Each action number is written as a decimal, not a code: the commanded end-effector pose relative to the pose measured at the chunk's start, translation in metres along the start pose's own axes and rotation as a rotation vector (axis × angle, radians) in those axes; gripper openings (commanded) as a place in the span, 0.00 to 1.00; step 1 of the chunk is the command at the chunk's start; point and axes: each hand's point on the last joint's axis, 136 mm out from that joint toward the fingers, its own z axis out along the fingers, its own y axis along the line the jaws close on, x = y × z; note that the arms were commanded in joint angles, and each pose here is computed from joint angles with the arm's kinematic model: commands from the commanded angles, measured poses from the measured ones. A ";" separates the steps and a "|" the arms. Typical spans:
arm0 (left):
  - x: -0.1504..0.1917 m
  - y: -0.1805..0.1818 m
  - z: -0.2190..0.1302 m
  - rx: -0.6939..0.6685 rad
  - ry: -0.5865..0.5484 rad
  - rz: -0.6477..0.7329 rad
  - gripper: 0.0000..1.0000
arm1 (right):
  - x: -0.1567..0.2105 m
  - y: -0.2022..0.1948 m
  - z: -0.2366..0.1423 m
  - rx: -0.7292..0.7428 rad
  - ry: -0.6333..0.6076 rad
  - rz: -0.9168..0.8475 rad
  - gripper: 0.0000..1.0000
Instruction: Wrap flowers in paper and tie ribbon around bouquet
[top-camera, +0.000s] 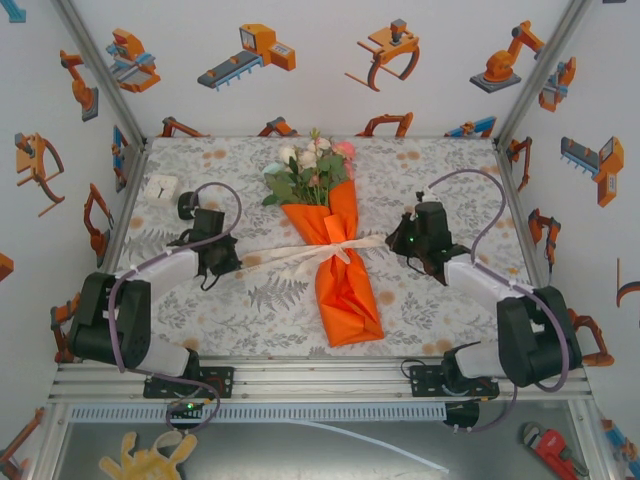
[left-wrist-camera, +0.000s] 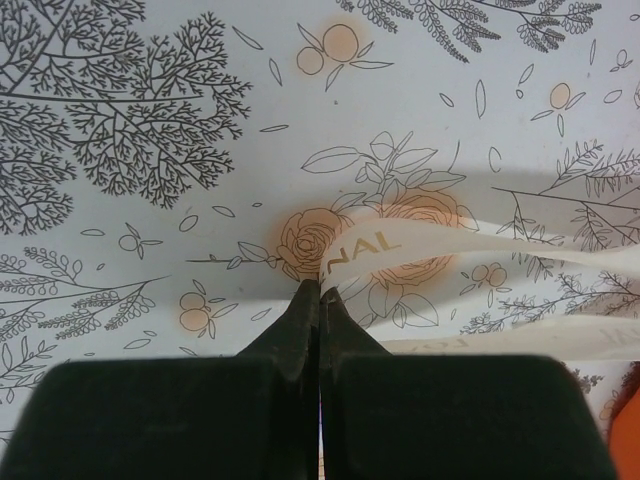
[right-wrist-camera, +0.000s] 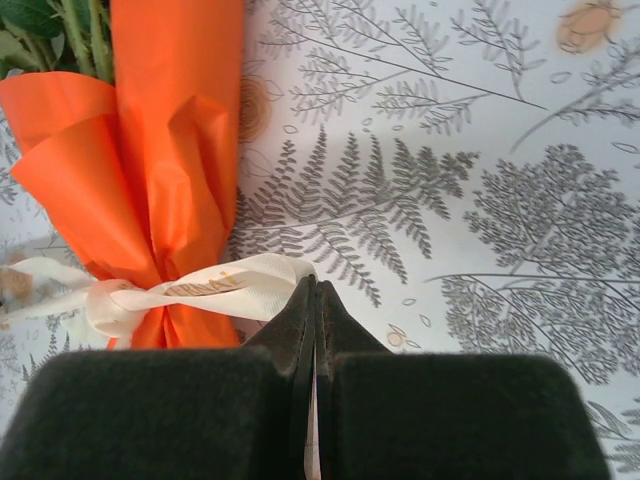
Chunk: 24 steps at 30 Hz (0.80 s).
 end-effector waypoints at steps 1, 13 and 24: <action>0.012 0.020 0.000 -0.065 0.019 -0.022 0.00 | -0.003 -0.014 -0.008 0.043 -0.029 0.024 0.00; 0.010 0.036 -0.004 -0.110 0.002 -0.067 0.00 | -0.005 -0.053 -0.022 0.168 -0.055 0.078 0.00; 0.008 0.051 -0.006 -0.154 -0.006 -0.131 0.00 | -0.003 -0.076 -0.022 0.246 -0.050 0.128 0.00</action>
